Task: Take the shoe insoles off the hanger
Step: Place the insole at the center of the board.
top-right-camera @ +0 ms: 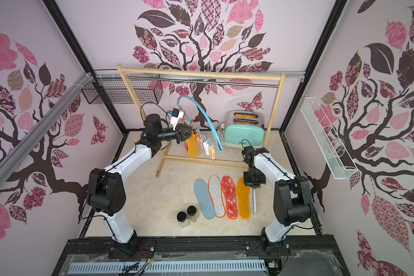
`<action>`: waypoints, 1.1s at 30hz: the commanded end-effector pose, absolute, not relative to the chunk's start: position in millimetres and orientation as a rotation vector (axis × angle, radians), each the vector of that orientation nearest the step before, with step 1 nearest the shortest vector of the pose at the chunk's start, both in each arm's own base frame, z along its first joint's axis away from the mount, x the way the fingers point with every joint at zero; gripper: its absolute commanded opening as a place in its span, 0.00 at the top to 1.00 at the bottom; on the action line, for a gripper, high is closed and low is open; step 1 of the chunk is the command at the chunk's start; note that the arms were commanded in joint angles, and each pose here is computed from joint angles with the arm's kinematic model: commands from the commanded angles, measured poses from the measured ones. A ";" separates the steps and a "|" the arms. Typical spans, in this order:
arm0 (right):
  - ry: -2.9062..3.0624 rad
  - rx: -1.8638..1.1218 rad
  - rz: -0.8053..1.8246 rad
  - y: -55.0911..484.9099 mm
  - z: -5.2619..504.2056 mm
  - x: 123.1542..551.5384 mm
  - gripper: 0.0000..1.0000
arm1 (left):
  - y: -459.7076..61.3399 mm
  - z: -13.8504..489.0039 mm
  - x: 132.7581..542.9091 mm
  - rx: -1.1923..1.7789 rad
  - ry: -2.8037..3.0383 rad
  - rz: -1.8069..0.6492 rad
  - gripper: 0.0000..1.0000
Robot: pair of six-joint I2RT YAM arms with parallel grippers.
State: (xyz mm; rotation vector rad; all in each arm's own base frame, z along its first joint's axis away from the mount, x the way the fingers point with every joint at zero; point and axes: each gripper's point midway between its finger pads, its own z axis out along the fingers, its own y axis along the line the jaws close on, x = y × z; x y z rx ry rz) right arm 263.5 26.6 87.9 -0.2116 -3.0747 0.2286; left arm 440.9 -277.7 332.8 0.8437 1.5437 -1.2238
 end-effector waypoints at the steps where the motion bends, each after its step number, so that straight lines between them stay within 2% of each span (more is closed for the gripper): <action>1: -3.066 -0.215 0.213 25.4 90.1 271.6 0.99 | -273.9 328.3 437.7 0.823 1.573 -1.267 0.85; 6: -3.065 -0.227 0.177 24.9 91.7 265.1 0.98 | -274.9 329.7 437.1 0.823 1.566 -1.281 0.85; 23: -3.064 -0.618 -0.038 -29.9 91.8 267.8 0.99 | -274.5 331.7 435.0 0.818 1.563 -1.296 0.85; 28: -3.021 -0.536 -0.104 -25.9 85.7 274.0 0.92 | -277.3 335.4 433.4 0.821 1.551 -1.317 0.86; 33: -2.937 -0.579 -0.187 -29.6 65.8 278.2 0.91 | -275.8 334.4 432.9 0.821 1.555 -1.304 0.86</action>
